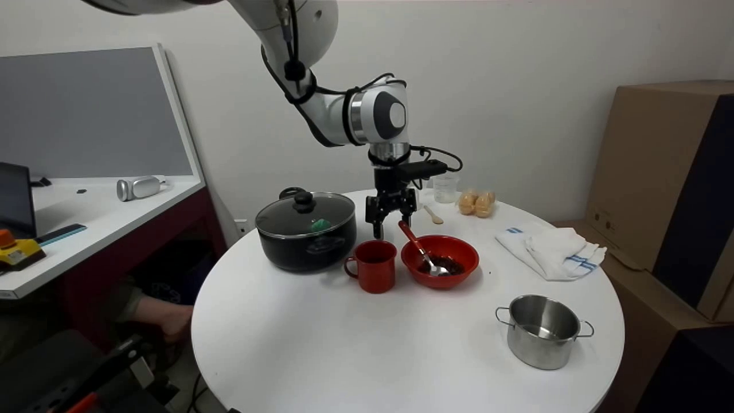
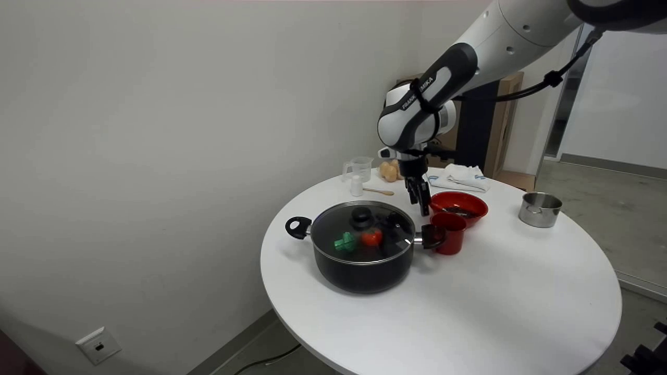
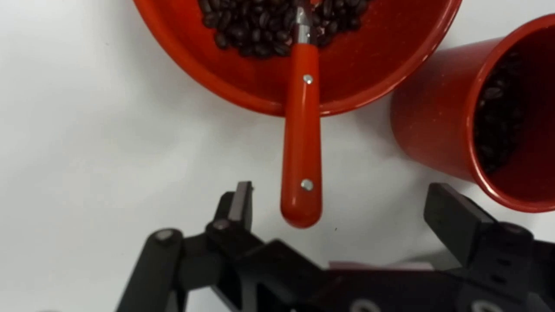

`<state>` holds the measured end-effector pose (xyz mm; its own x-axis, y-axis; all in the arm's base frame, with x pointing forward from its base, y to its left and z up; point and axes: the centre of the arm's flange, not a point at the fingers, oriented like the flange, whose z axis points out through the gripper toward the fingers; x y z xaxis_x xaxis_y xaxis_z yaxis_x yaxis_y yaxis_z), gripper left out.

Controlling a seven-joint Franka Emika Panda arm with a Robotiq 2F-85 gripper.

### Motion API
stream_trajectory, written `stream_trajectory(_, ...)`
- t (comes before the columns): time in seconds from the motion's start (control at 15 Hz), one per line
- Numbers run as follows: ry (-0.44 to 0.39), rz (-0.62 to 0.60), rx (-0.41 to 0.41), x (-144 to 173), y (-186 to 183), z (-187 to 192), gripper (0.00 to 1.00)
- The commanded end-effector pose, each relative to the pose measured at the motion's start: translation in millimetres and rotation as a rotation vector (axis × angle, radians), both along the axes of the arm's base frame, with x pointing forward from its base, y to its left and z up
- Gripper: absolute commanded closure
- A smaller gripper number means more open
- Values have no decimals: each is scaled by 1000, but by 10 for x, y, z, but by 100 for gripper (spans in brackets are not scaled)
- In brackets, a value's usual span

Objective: Put a spoonful of the things in the red bowl into the mug

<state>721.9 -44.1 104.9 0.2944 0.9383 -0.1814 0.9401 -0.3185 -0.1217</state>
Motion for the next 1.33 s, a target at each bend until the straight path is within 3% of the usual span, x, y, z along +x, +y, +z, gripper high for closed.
stream_trajectory(0.0, -5, -34, 16, 171, -12, 14, 0)
stream_trajectory(0.07, -7, -35, 18, 174, -16, 19, 3)
stream_trajectory(0.13, -5, -37, 22, 178, -18, 23, 27)
stream_trajectory(0.27, -3, -41, 24, 183, -19, 29, 29)
stream_trajectory(0.4, -1, -44, 24, 183, -23, 33, 42)
stream_trajectory(0.47, -1, -46, 25, 176, -31, 38, 31)
stream_trajectory(0.6, -2, -50, 28, 160, -67, 60, 19)
stream_trajectory(0.87, -14, -71, 33, 150, -211, 148, 6)
stream_trajectory(1.0, -22, -81, 38, 157, -289, 202, 15)
stream_trajectory(1.07, -24, -85, 41, 157, -315, 221, 33)
stream_trajectory(1.27, -33, -89, 44, 180, -364, 275, 55)
